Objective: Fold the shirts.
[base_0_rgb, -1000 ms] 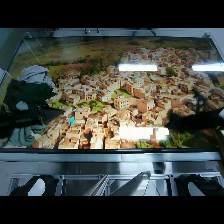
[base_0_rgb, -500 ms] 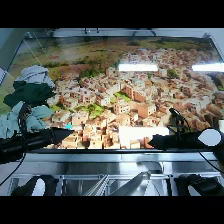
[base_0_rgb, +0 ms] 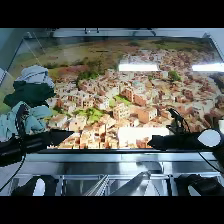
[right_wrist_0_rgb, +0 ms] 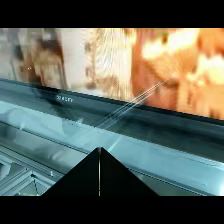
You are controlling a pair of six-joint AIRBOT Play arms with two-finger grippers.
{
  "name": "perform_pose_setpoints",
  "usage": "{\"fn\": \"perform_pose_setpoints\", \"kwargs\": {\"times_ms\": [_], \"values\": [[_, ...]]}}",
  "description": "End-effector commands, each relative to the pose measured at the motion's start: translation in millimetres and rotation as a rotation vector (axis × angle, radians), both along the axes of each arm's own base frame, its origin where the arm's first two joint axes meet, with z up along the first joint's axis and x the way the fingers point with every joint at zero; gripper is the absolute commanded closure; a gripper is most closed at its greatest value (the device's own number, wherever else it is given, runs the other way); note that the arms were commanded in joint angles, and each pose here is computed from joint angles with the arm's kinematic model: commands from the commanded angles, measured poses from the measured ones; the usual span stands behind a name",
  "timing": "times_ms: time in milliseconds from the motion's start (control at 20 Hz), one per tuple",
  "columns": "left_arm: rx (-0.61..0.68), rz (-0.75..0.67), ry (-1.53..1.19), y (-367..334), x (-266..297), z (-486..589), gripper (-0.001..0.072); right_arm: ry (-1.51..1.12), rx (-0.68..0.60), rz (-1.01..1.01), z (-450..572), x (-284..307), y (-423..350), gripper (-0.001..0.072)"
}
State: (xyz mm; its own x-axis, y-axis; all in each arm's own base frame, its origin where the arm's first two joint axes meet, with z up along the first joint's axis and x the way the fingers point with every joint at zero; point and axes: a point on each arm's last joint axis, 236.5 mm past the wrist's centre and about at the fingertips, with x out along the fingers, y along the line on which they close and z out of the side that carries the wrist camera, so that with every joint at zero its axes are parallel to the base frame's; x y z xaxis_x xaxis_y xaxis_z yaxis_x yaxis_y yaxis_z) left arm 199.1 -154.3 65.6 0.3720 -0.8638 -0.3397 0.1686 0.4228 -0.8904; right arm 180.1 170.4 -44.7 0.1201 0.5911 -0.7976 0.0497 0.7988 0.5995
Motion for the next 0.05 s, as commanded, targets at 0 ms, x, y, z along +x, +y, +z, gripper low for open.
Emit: {"fn": "perform_pose_setpoints", "kwargs": {"times_ms": [0], "values": [[-0.001,0.004,0.005,-0.2,-0.5,0.5,0.0687,-0.001,0.001,0.0,0.1,0.0,0.2,0.0684]]}}
